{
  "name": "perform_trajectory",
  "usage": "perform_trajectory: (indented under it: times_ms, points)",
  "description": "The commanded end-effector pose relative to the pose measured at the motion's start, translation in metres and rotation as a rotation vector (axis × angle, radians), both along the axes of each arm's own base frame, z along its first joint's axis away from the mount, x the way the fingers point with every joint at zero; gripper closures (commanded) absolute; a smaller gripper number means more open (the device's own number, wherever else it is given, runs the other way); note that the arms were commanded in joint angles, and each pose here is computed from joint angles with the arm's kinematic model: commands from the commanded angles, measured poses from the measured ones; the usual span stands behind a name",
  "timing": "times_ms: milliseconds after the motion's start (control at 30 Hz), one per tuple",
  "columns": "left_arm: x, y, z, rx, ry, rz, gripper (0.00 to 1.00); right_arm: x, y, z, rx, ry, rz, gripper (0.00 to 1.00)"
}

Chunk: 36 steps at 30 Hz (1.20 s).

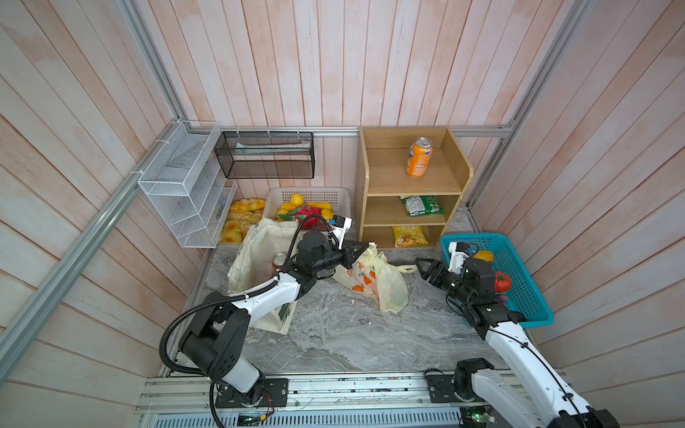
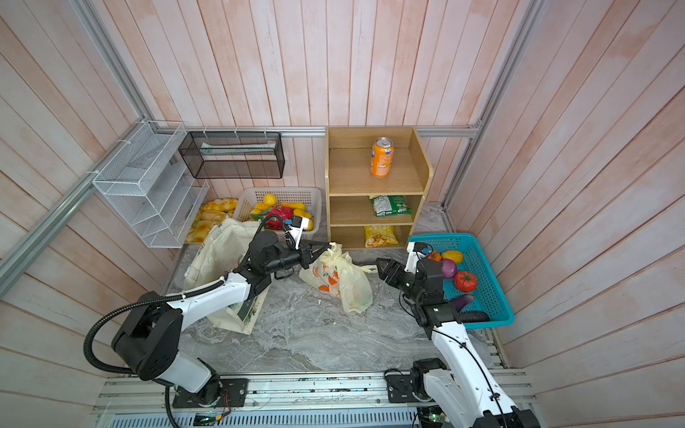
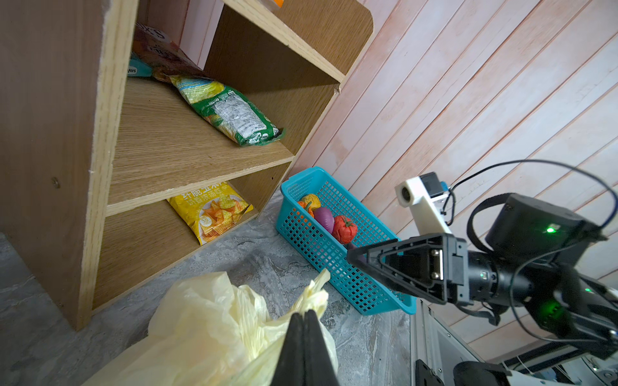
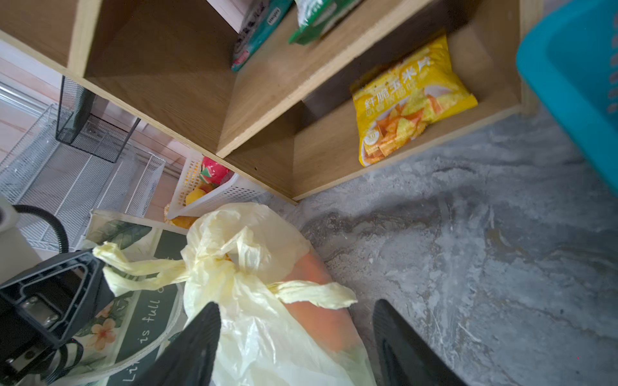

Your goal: Place the mixed food into the grocery bags and tie them

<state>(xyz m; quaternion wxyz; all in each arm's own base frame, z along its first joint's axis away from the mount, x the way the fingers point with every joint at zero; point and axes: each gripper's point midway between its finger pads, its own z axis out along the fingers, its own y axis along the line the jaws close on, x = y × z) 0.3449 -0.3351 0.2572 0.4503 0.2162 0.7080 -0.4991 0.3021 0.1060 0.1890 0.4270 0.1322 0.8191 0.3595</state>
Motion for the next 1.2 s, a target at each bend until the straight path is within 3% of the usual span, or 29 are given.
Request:
perform_trajectory:
  times_ms: [0, 200, 467, 500, 633, 667, 900, 1167]
  points:
    - [-0.003, 0.002, 0.010, -0.010, -0.037, -0.008, 1.00, -0.002, 0.015, 0.000, 0.121, 0.001, 0.070, 0.26]
    - [-0.003, 0.003, 0.010, -0.012, -0.036, -0.007, 1.00, 0.005, 0.030, -0.007, 0.248, 0.017, 0.113, 0.25]
    - [-0.005, 0.001, 0.007, -0.016, -0.026, -0.013, 1.00, 0.025, 0.046, -0.015, 0.312, 0.042, 0.107, 0.29]
    - [-0.005, 0.002, 0.008, -0.018, -0.025, -0.013, 1.00, 0.029, 0.049, -0.015, 0.319, 0.045, 0.111, 0.36]
    - [-0.005, 0.004, 0.008, -0.019, -0.024, -0.002, 1.00, 0.044, 0.054, -0.010, 0.315, 0.051, 0.133, 0.93]
    - [-0.005, 0.005, 0.008, -0.019, -0.024, 0.003, 1.00, 0.048, 0.050, -0.007, 0.310, 0.048, 0.124, 1.00]
    - [0.008, 0.040, -0.001, -0.033, 0.030, 0.136, 1.00, 0.062, -0.007, 0.019, 0.270, -0.020, -0.002, 1.00]
    - [0.016, 0.069, -0.011, -0.027, 0.062, 0.266, 1.00, 0.052, -0.066, 0.019, 0.249, -0.035, -0.172, 1.00]
